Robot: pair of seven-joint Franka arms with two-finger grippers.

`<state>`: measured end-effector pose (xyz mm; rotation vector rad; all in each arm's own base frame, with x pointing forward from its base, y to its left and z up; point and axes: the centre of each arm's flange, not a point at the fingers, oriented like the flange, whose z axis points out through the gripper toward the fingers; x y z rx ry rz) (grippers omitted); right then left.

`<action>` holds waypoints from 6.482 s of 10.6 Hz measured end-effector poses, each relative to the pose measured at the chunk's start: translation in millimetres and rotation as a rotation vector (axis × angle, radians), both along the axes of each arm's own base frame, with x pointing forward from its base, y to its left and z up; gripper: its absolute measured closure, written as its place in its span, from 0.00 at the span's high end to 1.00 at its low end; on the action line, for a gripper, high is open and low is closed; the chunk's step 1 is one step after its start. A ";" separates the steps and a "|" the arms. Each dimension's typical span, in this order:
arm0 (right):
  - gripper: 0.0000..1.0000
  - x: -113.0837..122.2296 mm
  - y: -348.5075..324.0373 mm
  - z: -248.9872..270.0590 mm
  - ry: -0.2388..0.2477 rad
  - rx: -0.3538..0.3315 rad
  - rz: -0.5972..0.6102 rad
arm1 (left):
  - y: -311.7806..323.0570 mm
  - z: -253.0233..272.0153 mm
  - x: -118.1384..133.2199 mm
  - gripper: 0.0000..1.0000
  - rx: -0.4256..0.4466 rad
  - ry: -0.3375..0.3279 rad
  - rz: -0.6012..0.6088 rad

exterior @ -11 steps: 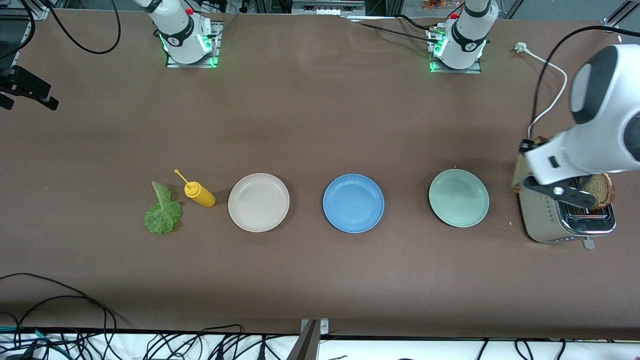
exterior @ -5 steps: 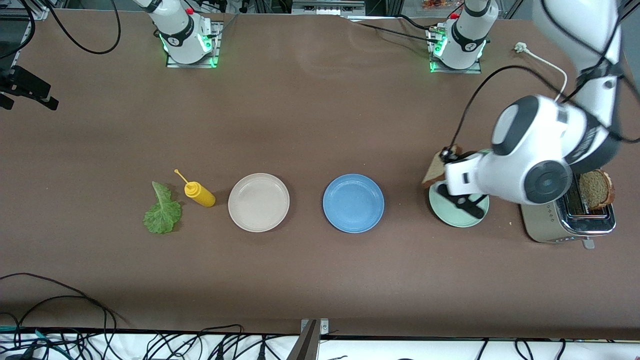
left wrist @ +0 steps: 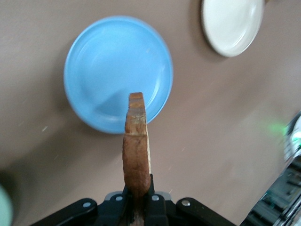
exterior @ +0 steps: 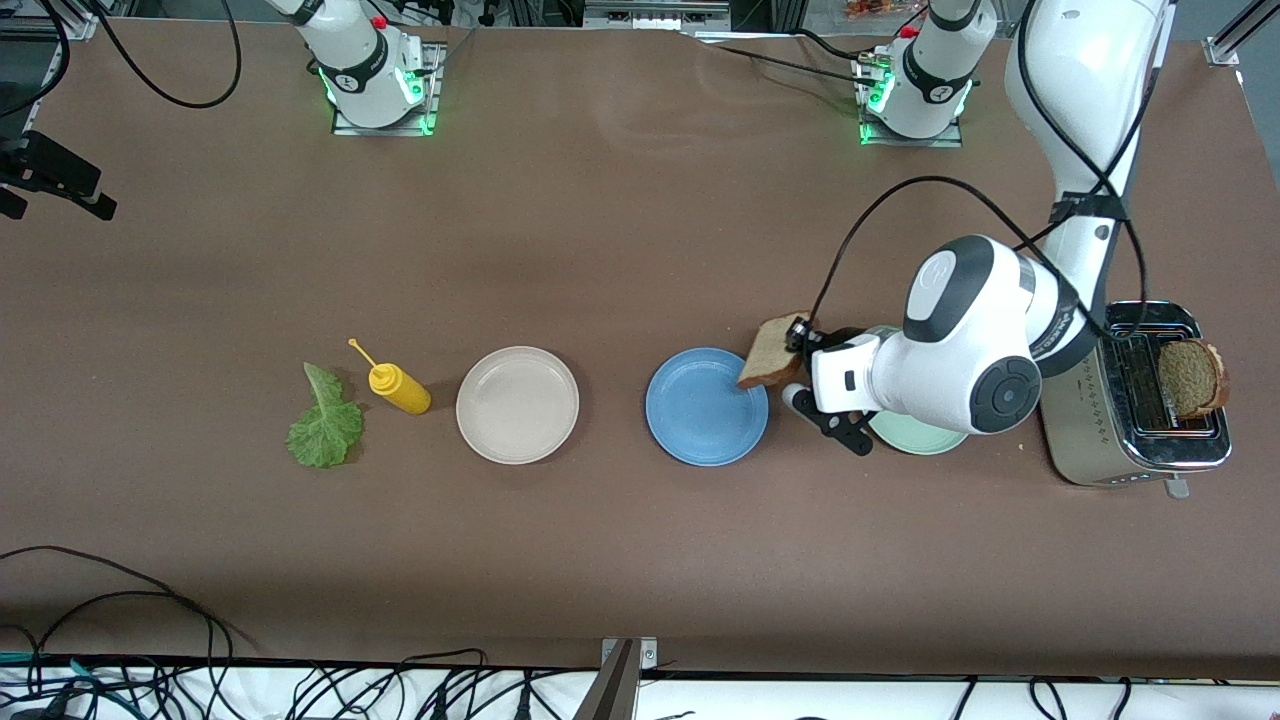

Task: Make sandwich in blue plate with both arms
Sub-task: 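Carry the bread slice with the left gripper onto the blue plate, then raise the left gripper back toward the toaster while the right gripper reaches out, then lower the right gripper onto the lettuce leaf and grasp its stem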

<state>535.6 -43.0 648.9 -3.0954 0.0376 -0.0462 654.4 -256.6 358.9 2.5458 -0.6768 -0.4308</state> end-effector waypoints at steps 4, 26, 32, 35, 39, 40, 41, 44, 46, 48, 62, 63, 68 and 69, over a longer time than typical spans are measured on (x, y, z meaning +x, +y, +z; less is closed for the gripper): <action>1.00 0.0 -0.2 0.1 0.000 0.000 0.004 | -34.6 -51.5 17.7 0.09 -0.219 0.016 0.185; 1.00 -0.5 -6.9 0.0 0.000 0.000 0.008 | 73.6 -33.7 49.1 1.00 -0.074 -0.218 -0.136; 1.00 -0.4 -7.3 -0.4 0.001 0.000 0.008 | 121.5 95.4 21.8 1.00 0.172 -0.257 -0.190; 1.00 3.6 12.1 -9.4 0.029 0.000 0.044 | 128.4 163.0 -7.8 1.00 0.288 -0.263 -0.156; 1.00 31.1 39.4 -56.3 0.097 -0.009 0.087 | 140.0 213.6 -32.9 1.00 0.398 -0.268 -0.044; 1.00 39.7 40.9 -70.4 0.108 -0.012 0.087 | 142.5 218.5 -34.9 1.00 0.420 -0.273 -0.029; 1.00 47.9 42.5 -82.9 0.113 -0.016 0.088 | 143.8 220.5 -36.8 1.00 0.428 -0.267 -0.020; 1.00 68.6 43.3 -115.7 0.115 -0.025 0.086 | 150.2 219.2 -38.7 1.00 0.438 -0.242 -0.011; 1.00 82.4 40.5 -143.3 0.126 -0.033 0.082 | 157.4 219.4 -37.7 1.00 0.441 -0.240 0.001; 1.00 96.9 38.0 -164.5 0.101 -0.041 0.102 | 165.0 224.7 -37.6 1.00 0.442 -0.247 0.016; 1.00 134.7 32.6 -377.5 0.146 -0.042 0.111 | 265.4 223.9 -28.3 1.00 0.430 -0.227 0.189; 1.00 128.1 32.1 -394.7 0.149 -0.043 0.110 | 264.6 221.8 -25.6 1.00 0.424 -0.242 0.194; 1.00 114.4 43.0 -435.9 0.194 -0.032 0.124 | 224.9 212.1 -54.4 1.00 0.463 -0.238 0.284; 1.00 113.7 47.9 -441.2 0.194 -0.030 0.131 | 222.5 214.2 -63.9 1.00 0.472 -0.237 0.289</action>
